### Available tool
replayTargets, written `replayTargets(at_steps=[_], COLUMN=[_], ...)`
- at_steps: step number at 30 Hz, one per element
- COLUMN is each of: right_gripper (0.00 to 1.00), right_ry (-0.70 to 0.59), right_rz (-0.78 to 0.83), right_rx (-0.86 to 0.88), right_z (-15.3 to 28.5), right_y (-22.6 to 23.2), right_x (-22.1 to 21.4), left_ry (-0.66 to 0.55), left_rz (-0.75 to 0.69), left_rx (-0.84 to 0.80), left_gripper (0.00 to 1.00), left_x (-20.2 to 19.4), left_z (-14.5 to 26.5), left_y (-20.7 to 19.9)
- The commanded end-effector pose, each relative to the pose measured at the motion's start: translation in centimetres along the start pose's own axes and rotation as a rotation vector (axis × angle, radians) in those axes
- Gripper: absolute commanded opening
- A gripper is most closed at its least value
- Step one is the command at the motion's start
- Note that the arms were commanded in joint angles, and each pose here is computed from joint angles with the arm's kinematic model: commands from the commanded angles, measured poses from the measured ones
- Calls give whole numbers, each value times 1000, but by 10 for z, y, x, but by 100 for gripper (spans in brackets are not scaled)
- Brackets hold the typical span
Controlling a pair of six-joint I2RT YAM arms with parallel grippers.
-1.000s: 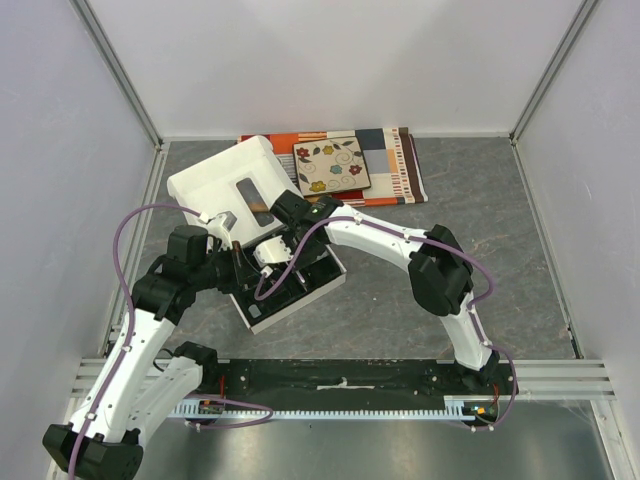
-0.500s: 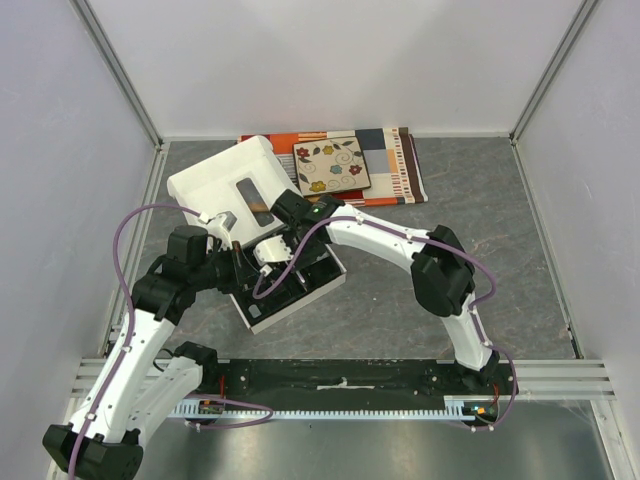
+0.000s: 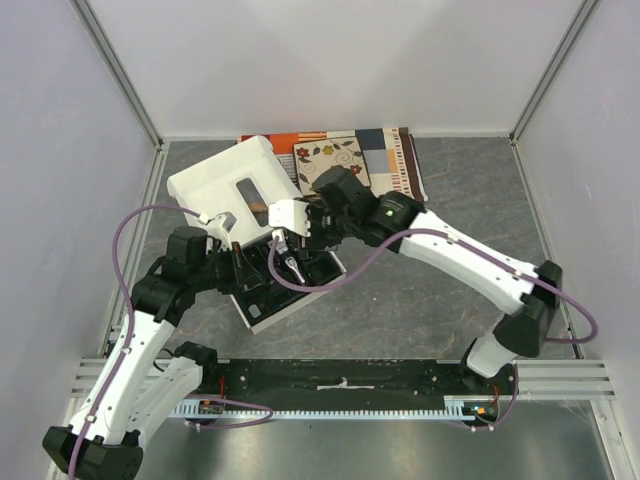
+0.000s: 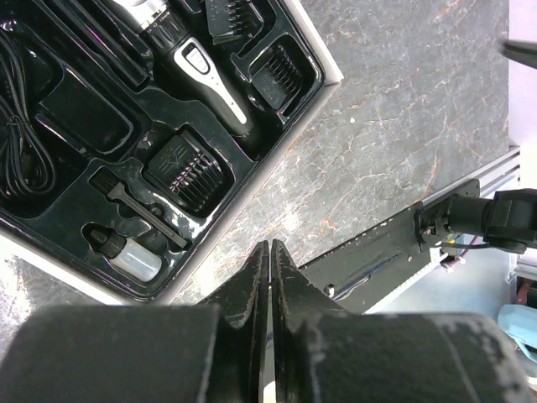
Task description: Sort the hair-cutting tools
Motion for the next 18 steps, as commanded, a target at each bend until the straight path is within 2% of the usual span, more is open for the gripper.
replayTargets(at_steps=[1, 5, 8, 9, 12, 14, 15, 16, 17, 18], right_gripper=[57, 49, 47, 43, 40, 29, 25, 17, 0, 0], right_ry=[-137, -183, -174, -190, -54, 46, 49, 69, 68, 48], right_rz=[-198, -406, -492, -570, -754, -816, -872, -888, -919, -950], right_rx=[-104, -199, -273, -325, -524, -646, -661, -652, -650, -615], right_z=[28, 55, 58, 57, 44, 31, 21, 5, -4, -16], right_y=[7, 12, 17, 15, 16, 17, 20, 23, 25, 27], right_x=[14, 29, 35, 39, 22, 10, 7, 4, 3, 5], left_ry=[-18, -18, -21, -24, -36, -50, -55, -56, -55, -62], left_rz=[-54, -54, -50, -47, -45, -53, -50, -51, -52, -54], left_rx=[-51, -49, -31, -20, -10, -17, -10, -6, -4, 2], left_gripper=[8, 9, 9, 9, 9, 9, 8, 9, 9, 8], left_x=[5, 8, 12, 14, 19, 22, 23, 24, 24, 25], left_z=[1, -2, -6, -8, -11, -12, -13, -15, -16, -17], left_y=[-5, -5, -4, -4, -5, -6, -5, -5, -5, -4])
Point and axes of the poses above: each gripper's point midway between its finger pads, its own z axis back along the fingers, its own y axis along the line the jaws close on, x = y × z, the point moved 10 cm from there along z, back along the fingers, and after that the axes turned 10 degrees about z, right-handed, at the moved point
